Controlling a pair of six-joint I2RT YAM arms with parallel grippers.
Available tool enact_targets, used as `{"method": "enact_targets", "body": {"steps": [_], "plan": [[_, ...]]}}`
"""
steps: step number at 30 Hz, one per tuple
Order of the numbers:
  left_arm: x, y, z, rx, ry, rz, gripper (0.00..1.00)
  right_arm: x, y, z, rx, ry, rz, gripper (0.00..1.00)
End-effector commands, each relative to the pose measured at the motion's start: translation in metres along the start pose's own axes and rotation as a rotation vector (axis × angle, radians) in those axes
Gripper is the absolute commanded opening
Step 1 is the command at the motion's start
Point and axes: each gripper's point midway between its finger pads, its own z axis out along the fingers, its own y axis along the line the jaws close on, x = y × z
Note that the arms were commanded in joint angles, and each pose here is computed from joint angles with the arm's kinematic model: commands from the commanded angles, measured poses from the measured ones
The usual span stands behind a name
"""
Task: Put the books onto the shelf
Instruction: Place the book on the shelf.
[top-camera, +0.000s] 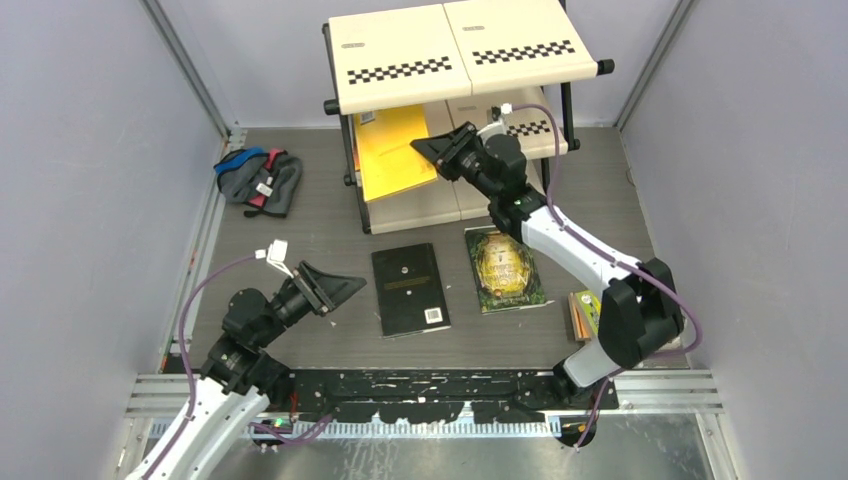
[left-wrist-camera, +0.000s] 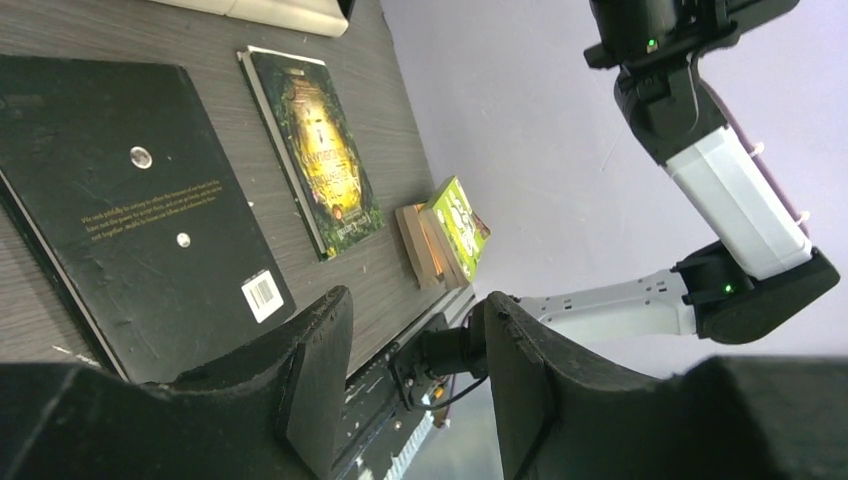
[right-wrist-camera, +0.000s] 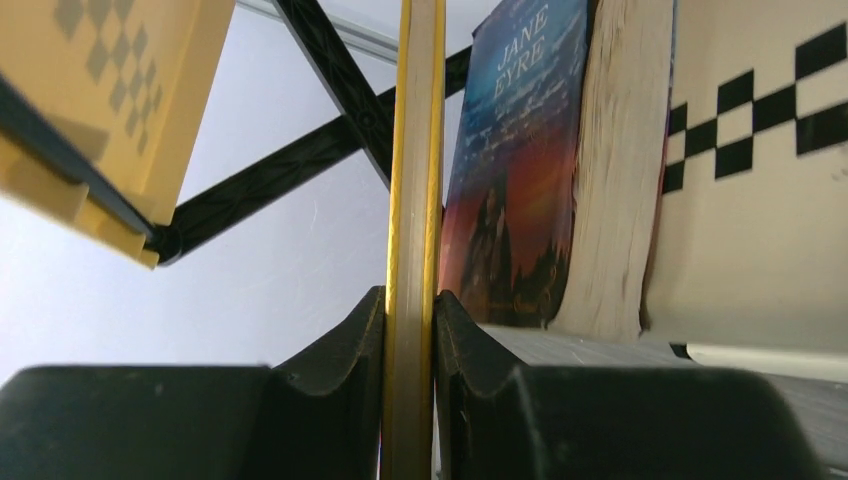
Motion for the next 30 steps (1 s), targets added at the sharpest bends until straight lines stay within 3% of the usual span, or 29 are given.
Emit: {"method": "enact_targets", "body": {"steps": [1, 30], "plan": [[-0.002, -0.019, -0.006, 0.049, 0.018, 0.055, 0.52, -0.031, 0.074, 0.006, -0.226, -0.066, 0.005, 0.01], [0.0, -0.031, -0.025, 0.061, 0.023, 0.107, 0.52, -0.037, 0.05, 0.065, -0.193, -0.084, 0.015, 0.01]]}}
